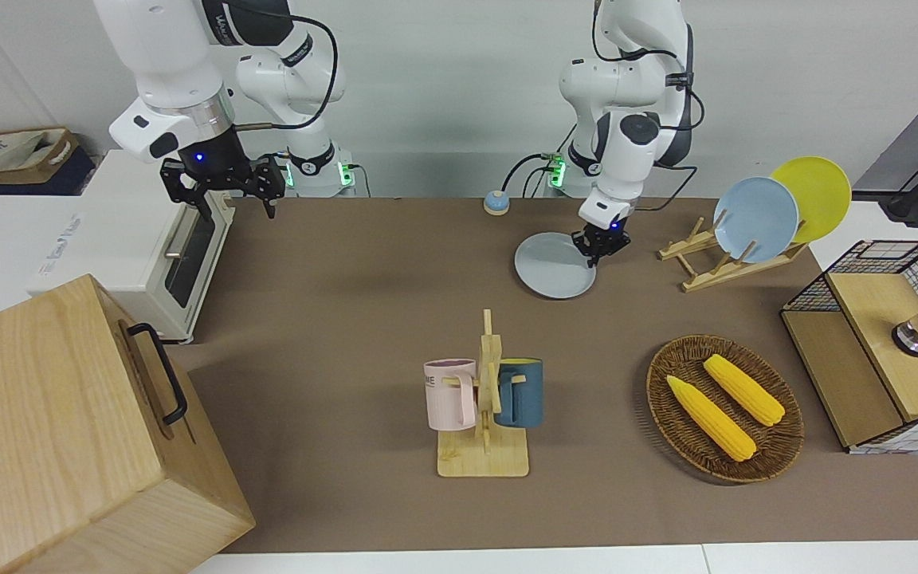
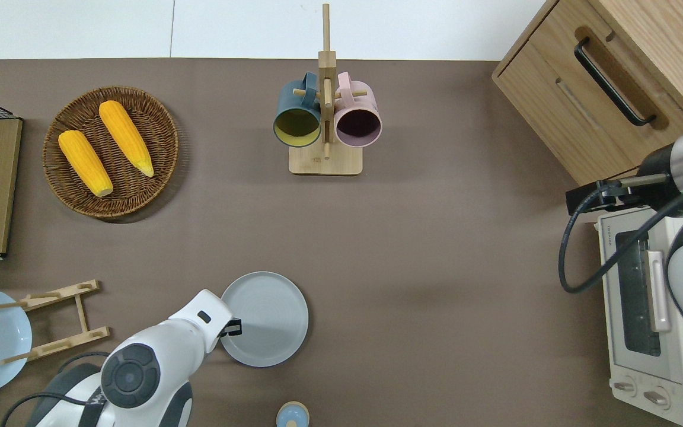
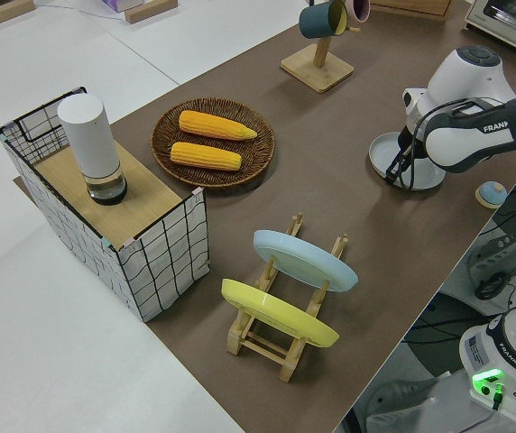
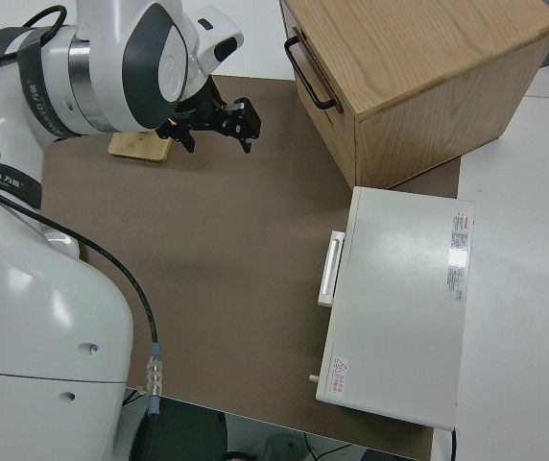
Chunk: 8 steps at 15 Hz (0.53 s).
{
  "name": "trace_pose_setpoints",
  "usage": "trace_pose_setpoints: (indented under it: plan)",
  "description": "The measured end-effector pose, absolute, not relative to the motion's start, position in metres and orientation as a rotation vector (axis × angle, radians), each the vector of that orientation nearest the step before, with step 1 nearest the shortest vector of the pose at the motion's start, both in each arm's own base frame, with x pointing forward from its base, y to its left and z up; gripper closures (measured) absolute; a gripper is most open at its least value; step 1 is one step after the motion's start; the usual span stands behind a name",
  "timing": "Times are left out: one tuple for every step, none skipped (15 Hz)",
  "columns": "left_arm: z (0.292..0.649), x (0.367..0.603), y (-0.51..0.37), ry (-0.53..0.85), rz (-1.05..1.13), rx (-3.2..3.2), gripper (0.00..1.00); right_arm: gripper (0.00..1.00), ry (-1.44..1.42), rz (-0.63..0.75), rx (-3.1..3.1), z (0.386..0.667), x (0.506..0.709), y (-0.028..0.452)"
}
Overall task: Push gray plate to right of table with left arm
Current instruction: 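Push the gray plate with the left gripper toward the toaster oven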
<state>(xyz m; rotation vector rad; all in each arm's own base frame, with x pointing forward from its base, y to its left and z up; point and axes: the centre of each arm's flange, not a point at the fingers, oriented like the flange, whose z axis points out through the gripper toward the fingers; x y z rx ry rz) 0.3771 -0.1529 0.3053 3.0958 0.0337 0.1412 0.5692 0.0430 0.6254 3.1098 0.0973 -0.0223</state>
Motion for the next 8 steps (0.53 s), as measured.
trace_pose_setpoints:
  plan:
    - [0.305, 0.374, -0.167, 0.042, 0.137, 3.092, 0.99, 0.01, 0.097, -0.022, 3.110, 0.625, 0.569, 0.043]
    - [0.304, 0.371, -0.181, 0.050, 0.132, 3.087, 0.99, 0.01, 0.097, -0.022, 3.110, 0.625, 0.569, 0.043]
    - [0.303, 0.370, -0.194, 0.061, 0.128, 3.083, 0.99, 0.01, 0.097, -0.022, 3.110, 0.625, 0.569, 0.043]
    - [0.303, 0.368, -0.207, 0.074, 0.126, 3.078, 0.99, 0.01, 0.097, -0.022, 3.110, 0.625, 0.569, 0.043]
    - [0.303, 0.366, -0.220, 0.088, 0.125, 3.072, 0.99, 0.01, 0.097, -0.022, 3.110, 0.625, 0.569, 0.043]
    - [0.303, 0.365, -0.232, 0.101, 0.125, 3.066, 0.99, 0.01, 0.097, -0.022, 3.110, 0.625, 0.569, 0.043]
    - [0.303, 0.363, -0.248, 0.118, 0.123, 3.057, 0.99, 0.01, 0.097, -0.022, 3.110, 0.625, 0.569, 0.043]
    - [0.303, 0.362, -0.257, 0.130, 0.121, 3.052, 0.99, 0.01, 0.097, -0.022, 3.110, 0.625, 0.569, 0.043]
